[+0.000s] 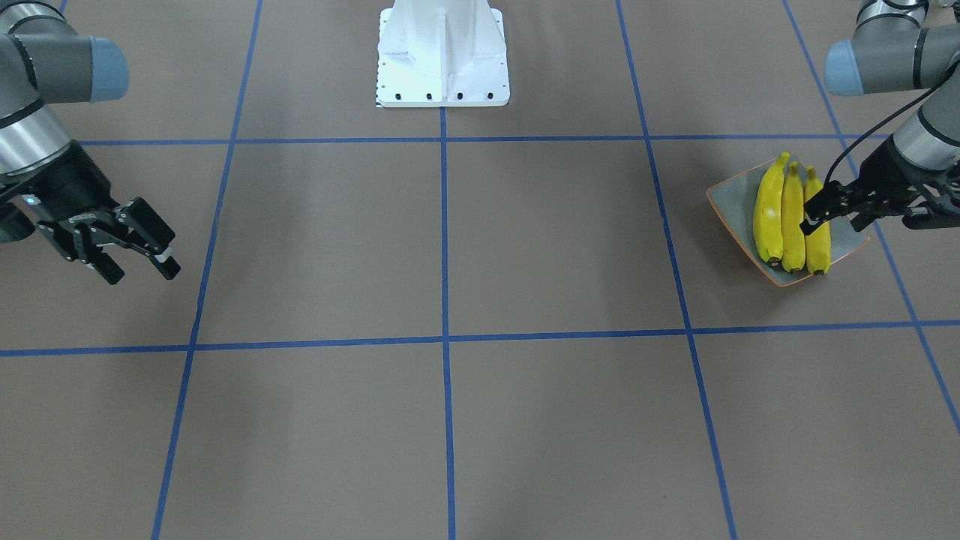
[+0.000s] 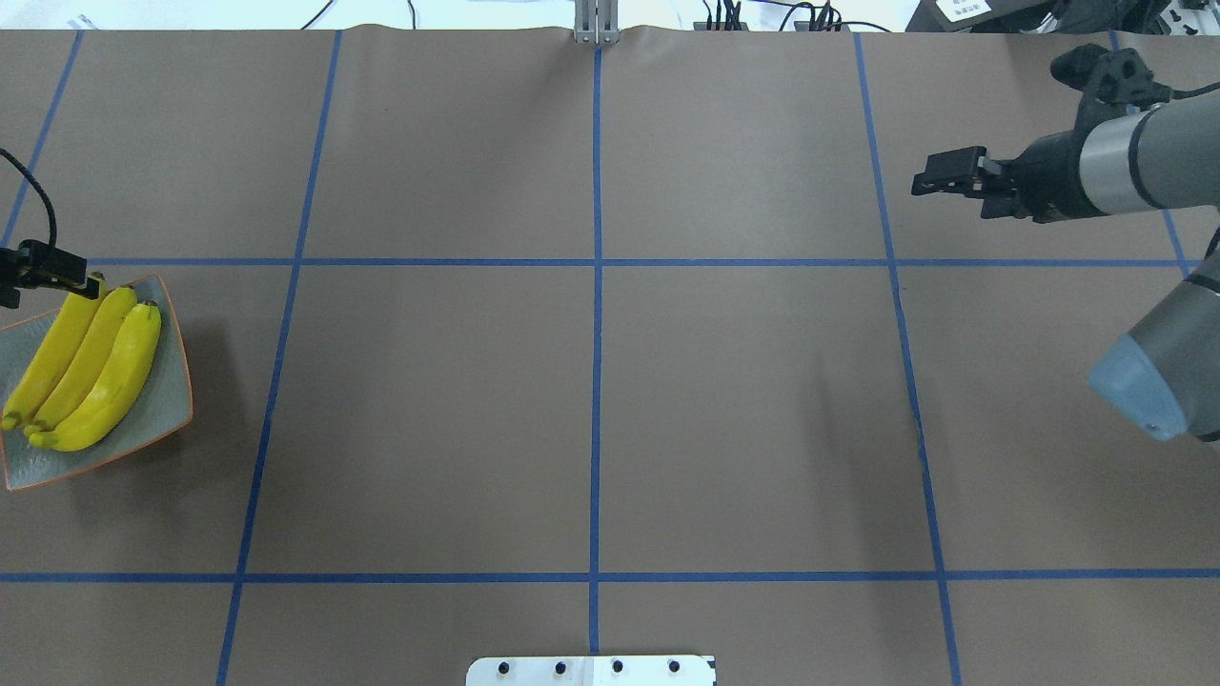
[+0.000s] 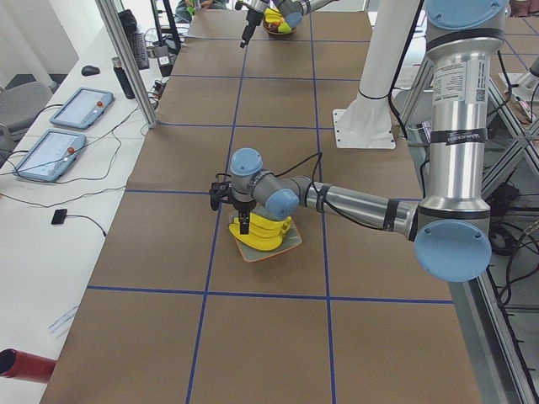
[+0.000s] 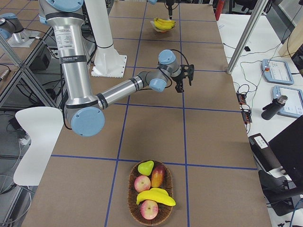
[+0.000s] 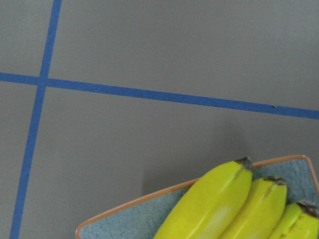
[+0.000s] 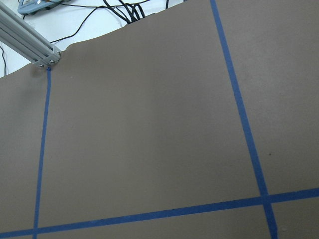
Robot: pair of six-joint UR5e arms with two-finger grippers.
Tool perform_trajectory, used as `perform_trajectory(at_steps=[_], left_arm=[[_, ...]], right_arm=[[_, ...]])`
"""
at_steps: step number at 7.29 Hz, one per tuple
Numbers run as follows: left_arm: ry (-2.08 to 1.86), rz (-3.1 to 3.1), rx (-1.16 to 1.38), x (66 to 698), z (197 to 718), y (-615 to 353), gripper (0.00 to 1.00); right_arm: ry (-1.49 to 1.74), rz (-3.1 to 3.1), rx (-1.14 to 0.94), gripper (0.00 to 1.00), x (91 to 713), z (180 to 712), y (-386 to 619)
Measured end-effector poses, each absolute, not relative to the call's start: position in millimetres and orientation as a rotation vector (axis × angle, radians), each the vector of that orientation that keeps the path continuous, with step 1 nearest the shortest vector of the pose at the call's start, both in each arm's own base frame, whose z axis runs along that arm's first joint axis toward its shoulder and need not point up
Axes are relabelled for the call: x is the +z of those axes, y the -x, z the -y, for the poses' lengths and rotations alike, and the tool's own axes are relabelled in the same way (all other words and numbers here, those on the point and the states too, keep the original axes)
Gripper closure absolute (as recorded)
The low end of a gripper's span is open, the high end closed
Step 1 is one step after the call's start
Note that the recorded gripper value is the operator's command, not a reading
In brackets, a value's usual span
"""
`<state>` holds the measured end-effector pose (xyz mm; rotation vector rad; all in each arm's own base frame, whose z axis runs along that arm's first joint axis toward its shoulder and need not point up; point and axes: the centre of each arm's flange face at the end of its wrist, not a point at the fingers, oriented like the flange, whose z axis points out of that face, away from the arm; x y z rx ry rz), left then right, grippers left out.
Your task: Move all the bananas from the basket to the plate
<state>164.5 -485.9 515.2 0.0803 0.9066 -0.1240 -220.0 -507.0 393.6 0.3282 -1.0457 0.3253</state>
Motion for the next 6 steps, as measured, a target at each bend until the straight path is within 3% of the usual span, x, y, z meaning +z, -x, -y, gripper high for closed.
perform_trajectory(at_steps=[4,6], left_arm=[[-0.082,-1.030,-0.193,438,514,-184,0.00],[-0.062,-1.060,-0.242,417,519,-188,0.00]], right_arm=[[-0.248,0.929,0.263,0.00,567,511,32],[-0.212,0.832,0.261,0.01,669,459,-38]])
